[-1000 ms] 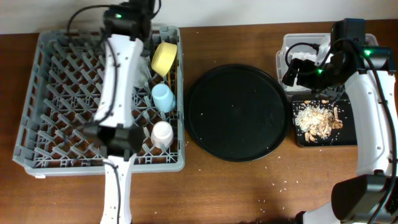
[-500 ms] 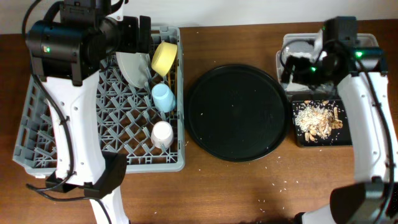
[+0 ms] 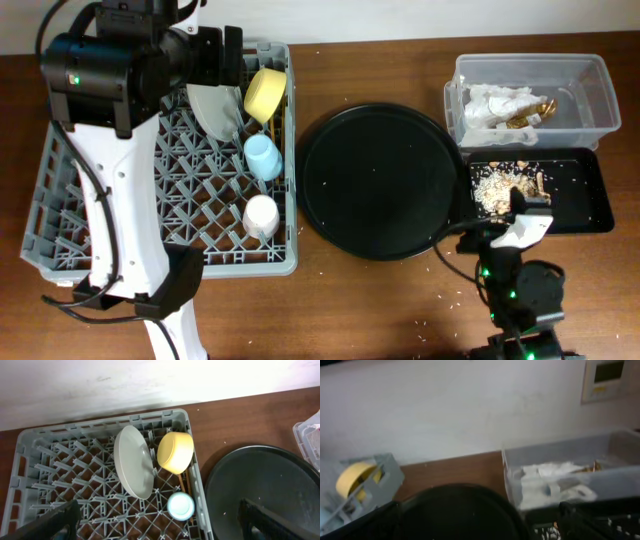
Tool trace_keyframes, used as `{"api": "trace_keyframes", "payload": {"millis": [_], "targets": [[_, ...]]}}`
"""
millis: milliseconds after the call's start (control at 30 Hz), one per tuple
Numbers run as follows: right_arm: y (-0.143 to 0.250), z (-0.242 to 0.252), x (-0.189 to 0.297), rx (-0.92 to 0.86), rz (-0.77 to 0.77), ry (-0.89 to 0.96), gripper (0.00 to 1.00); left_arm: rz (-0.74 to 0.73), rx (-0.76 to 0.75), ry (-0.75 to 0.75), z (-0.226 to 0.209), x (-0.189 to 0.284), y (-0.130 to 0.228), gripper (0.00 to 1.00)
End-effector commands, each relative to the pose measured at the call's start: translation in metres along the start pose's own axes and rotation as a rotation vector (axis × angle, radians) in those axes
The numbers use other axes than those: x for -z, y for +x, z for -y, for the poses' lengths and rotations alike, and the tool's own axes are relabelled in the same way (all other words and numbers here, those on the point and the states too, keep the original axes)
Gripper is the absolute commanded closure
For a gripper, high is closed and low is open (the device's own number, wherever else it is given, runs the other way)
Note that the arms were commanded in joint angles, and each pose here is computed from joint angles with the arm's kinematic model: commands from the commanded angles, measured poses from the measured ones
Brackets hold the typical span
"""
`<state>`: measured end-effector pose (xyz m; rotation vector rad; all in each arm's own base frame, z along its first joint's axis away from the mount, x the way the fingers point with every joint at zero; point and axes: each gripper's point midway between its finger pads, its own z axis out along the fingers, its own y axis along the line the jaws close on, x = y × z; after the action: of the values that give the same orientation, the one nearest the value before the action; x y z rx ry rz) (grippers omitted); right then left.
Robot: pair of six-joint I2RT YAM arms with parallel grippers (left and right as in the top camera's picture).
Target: Sort waste into correct bins and load items into the dishwasher rack
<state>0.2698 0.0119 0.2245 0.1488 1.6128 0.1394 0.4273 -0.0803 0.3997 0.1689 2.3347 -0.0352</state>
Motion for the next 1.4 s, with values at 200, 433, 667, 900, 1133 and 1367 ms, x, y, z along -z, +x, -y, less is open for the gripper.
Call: {"api": "trace_keyframes", "payload": {"millis": [200, 433, 667, 900, 1133, 1367], "targets": [[0.063, 0.002, 0.021, -0.012, -0.013, -0.073, 0.02, 0.000, 0.004, 0.002, 0.000, -0.001, 0.000, 0.00], [0.071, -0.001, 0.022, -0.009, -0.048, -0.088, 0.02, 0.000, 0.004, 0.002, 0.000, -0.001, 0.000, 0.00], [0.071, -0.001, 0.022, -0.009, -0.048, -0.088, 0.02, 0.000, 0.003, 0.002, -0.001, 0.000, 0.000, 0.00], [0.071, -0.001, 0.022, -0.009, -0.048, -0.088, 0.02, 0.178, -0.050, -0.008, -0.005, 0.040, -0.031, 0.00], [0.071, -0.001, 0.022, -0.009, -0.048, -0.088, 0.02, 0.466, -0.045, -0.050, -0.038, 0.102, -0.077, 0.00], [0.071, -0.001, 0.022, -0.009, -0.048, -0.088, 0.02, 0.448, -0.014, -0.097, -0.058, 0.057, 0.006, 0.00]]}}
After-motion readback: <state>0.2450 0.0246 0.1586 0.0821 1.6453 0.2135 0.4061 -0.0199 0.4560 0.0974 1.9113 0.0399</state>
